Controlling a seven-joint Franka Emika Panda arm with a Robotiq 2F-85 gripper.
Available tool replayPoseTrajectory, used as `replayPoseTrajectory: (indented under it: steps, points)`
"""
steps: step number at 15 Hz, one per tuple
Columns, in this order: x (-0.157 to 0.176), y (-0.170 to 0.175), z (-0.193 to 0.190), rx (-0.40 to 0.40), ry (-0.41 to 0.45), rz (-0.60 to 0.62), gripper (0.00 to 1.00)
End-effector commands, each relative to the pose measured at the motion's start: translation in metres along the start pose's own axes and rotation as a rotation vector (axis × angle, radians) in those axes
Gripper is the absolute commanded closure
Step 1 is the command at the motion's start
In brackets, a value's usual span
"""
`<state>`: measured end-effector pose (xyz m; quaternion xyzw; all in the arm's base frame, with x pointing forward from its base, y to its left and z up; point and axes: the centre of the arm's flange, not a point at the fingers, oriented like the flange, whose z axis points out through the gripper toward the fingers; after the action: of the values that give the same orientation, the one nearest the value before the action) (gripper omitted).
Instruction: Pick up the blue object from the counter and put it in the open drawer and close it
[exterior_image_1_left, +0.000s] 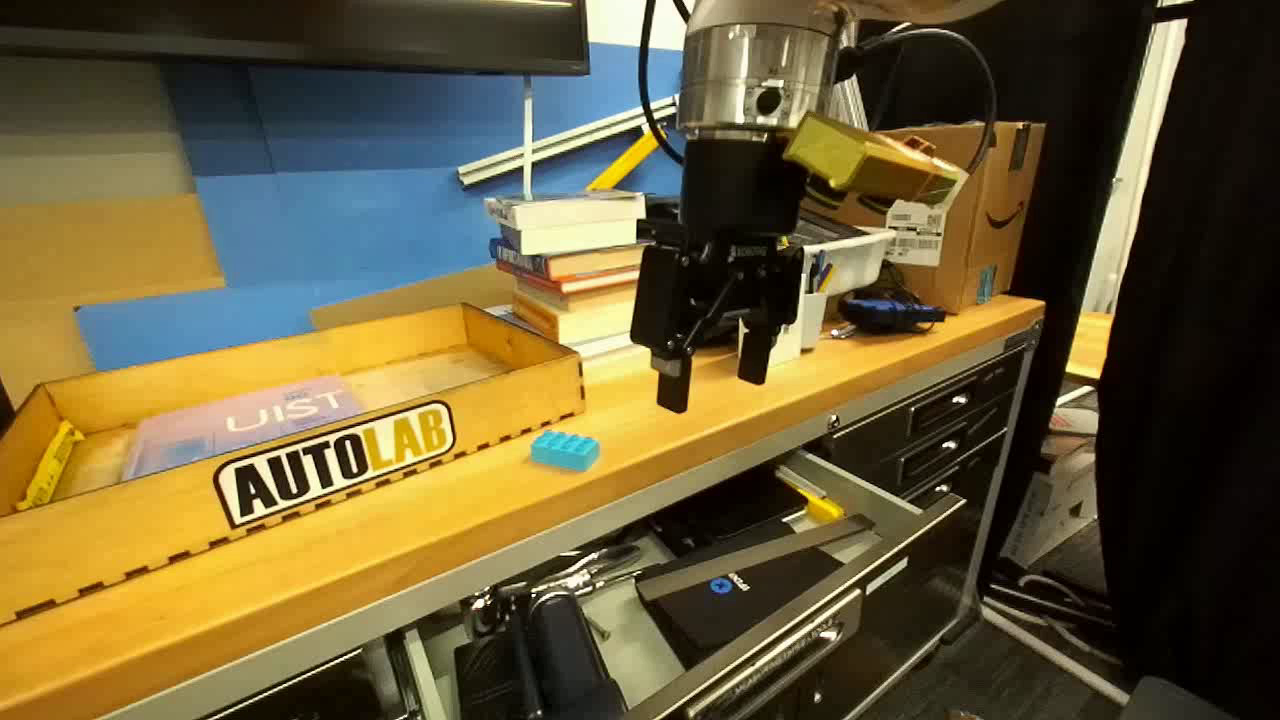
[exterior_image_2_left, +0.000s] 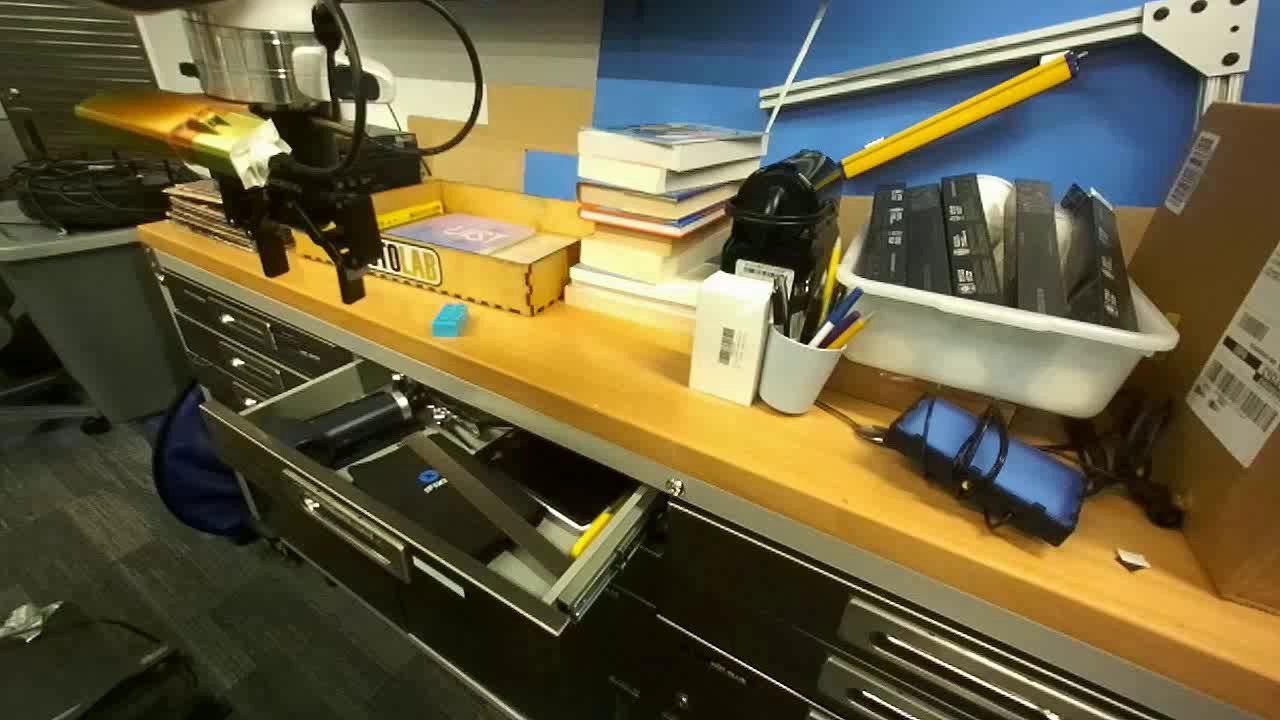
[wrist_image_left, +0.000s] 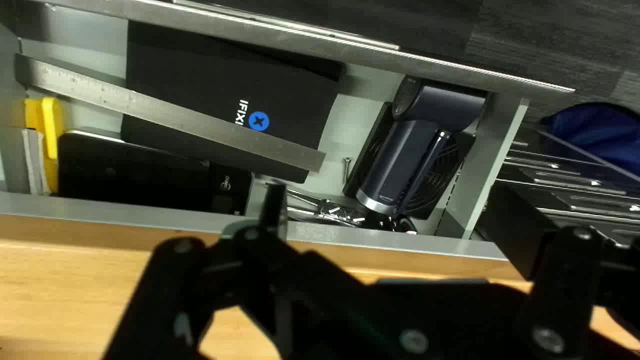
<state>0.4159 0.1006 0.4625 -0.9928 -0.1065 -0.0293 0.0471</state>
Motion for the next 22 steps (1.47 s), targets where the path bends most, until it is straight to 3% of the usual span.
replayPoseTrajectory:
  steps: [1,10,14,22]
  points:
    - [0.001,0.0,-0.002,0.0,0.005,-0.001,0.0]
    - [0.008,0.0,-0.01,-0.008,0.018,0.01,0.0]
    - [0.059,0.009,-0.001,-0.042,0.053,-0.021,0.0]
    - [0.166,0.011,0.034,-0.073,-0.014,-0.105,0.0]
